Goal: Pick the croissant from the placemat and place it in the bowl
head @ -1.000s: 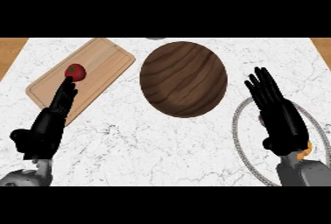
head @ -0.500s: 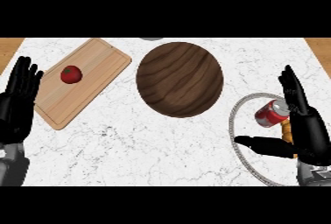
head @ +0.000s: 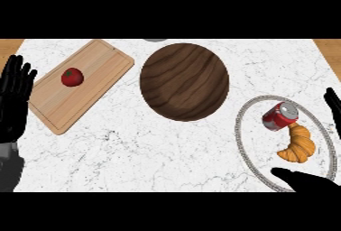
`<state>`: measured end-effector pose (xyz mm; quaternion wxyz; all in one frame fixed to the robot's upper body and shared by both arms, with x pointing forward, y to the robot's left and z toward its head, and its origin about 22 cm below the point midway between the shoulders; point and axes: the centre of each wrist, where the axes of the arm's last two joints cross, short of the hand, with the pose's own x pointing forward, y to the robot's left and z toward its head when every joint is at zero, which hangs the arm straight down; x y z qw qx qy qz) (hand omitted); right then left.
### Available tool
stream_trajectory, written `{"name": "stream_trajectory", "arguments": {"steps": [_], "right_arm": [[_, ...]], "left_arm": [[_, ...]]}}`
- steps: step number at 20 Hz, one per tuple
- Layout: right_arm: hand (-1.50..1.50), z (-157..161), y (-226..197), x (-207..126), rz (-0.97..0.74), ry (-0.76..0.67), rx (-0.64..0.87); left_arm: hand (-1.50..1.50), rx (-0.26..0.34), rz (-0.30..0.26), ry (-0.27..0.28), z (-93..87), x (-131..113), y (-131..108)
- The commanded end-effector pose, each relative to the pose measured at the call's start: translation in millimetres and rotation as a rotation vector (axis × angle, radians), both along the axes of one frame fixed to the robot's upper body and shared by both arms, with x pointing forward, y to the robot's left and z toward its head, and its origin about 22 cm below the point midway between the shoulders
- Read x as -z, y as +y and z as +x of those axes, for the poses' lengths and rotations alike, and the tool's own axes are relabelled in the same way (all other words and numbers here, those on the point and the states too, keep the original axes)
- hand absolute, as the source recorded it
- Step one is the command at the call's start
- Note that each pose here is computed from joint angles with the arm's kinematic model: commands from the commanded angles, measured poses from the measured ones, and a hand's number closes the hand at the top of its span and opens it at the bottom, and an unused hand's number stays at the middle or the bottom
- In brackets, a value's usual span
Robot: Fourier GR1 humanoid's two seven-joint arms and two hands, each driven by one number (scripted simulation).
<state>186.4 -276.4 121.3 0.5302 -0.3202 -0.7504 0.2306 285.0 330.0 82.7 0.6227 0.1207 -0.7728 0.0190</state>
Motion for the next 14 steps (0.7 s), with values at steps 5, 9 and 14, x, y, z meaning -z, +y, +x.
{"name": "stream_trajectory", "arguments": {"steps": [5, 9, 14], "right_arm": [[-1.5, -32, -15, -60, -0.331, 0.382, 0.097], [-1.5, -41, -10, -83, -0.39, 0.531, 0.07], [-1.5, -33, -11, -91, -0.472, 0.683, 0.046]], "left_arm": [[0.0, 0.015, 0.003, -0.011, -7.6, 3, 2], [0.0, 0.001, -0.012, -0.004, -4.0, 1, 12], [0.0, 0.018, -0.009, -0.012, 12.1, -19, 3]]}}
